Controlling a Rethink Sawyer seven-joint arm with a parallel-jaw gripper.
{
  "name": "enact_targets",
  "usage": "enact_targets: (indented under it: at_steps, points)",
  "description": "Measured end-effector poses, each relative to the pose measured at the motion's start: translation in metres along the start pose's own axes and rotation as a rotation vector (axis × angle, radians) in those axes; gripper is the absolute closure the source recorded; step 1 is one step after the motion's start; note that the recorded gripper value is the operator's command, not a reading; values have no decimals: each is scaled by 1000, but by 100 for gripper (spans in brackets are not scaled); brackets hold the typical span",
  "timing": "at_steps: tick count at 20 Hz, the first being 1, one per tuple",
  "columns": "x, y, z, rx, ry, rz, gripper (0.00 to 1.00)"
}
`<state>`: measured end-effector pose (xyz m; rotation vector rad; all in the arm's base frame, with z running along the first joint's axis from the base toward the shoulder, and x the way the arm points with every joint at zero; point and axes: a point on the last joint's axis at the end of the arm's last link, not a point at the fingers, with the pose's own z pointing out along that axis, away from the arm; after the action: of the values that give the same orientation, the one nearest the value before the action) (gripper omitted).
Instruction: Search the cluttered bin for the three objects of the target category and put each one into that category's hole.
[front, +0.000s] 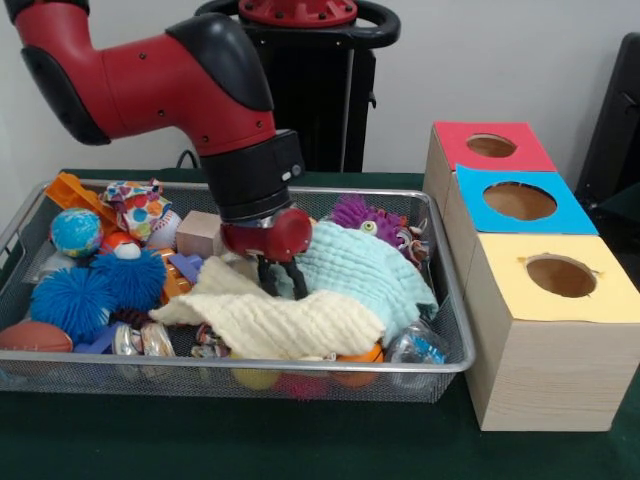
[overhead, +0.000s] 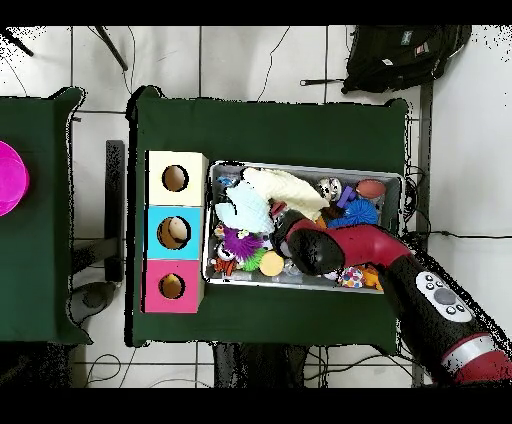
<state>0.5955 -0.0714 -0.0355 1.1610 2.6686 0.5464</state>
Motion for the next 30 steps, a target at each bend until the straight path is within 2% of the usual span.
enact_targets:
  at_steps: [2, 5, 12, 19, 26, 27, 30]
  points:
    - [6, 6, 3, 4, -2, -14, 0]
    - [7, 6, 2, 14, -8, -9, 0]
    - [8, 8, 2, 26, -14, 21, 0]
    - [10, 13, 2, 50, -9, 75, 0]
    - [12, 15, 0, 76, -18, 83, 0]
    - [12, 16, -1, 82, -24, 79, 100]
    - [13, 21, -8, 92, -32, 77, 100]
